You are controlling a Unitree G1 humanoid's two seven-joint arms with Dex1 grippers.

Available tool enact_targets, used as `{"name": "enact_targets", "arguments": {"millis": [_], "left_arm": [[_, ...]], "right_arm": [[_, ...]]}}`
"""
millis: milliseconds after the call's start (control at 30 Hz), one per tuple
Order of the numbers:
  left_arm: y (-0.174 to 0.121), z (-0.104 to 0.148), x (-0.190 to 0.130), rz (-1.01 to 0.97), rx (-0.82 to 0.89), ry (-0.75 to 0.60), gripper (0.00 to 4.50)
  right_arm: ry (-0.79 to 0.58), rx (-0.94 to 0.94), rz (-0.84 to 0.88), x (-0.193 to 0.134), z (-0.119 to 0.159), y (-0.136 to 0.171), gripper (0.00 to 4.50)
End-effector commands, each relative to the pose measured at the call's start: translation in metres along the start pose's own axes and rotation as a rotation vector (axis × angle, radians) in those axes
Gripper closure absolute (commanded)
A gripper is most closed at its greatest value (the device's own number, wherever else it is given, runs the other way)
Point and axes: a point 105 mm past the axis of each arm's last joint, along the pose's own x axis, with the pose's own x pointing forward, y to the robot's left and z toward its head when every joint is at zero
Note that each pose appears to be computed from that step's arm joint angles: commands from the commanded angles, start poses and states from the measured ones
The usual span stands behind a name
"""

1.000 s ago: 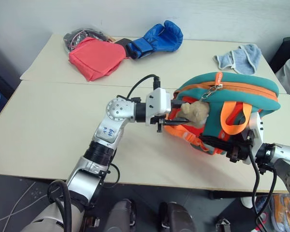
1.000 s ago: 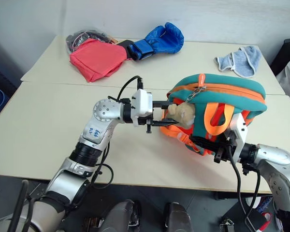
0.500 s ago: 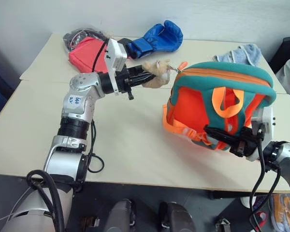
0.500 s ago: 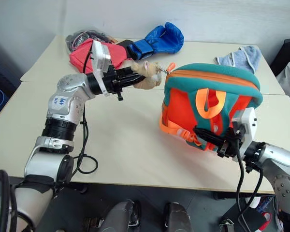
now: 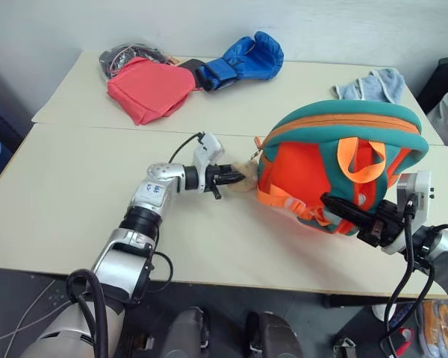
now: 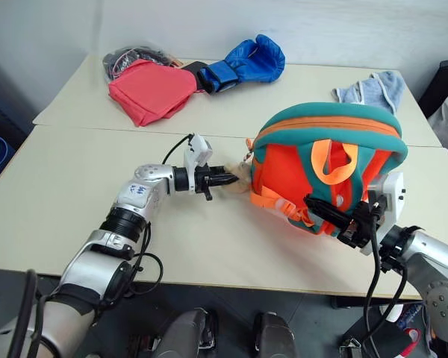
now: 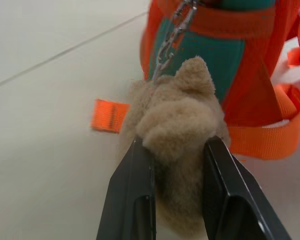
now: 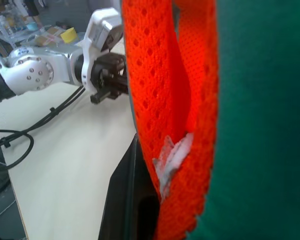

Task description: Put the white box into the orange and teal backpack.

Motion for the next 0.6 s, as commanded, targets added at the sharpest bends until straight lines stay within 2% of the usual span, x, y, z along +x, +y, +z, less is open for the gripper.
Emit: {"name": "enact_targets", "arguments": {"millis": [33,67,167,333,433,467,533,600], "left_arm": [[-0.006,-0.016,-0.012,-0.029,0.029,0.043,3.73],[-0.003,-0.008,-0.021,-0.012,0.029,-0.009,3.40],[0.001,0.003,-0.053,0.006,0.068,-0.057,2.53],[-0.007,-0.004,-0.105,-0.035,0.131,-0.001,1.03],[-0.012,-0.010,-0.142,-0.011,0.253,0.008,0.15],[-0.015,-0.013,-0.154,0.004,0.281,0.006,0.00],[-0.018,-0.026,-0.175,0.045,0.297,0.058,0.00],[-0.025,-0.043,-0.196,0.096,0.285,0.126,0.00]], "right_arm": [[-0.062,-0.047,-0.041,-0.004,0.010,-0.004,4.50],[-0.063,-0.053,-0.061,-0.005,0.009,-0.008,4.50],[-0.028,-0.124,-0.060,-0.006,0.006,-0.011,3.53],[-0.008,-0.273,-0.082,-0.019,0.012,-0.015,1.96],[0.110,-0.448,-0.104,-0.046,0.001,-0.020,1.03],[0.154,-0.511,-0.103,-0.058,-0.004,-0.021,0.66],[0.233,-0.622,-0.097,-0.079,-0.012,-0.024,0.05],[0.279,-0.631,-0.143,-0.104,-0.016,-0.035,0.05]]}}
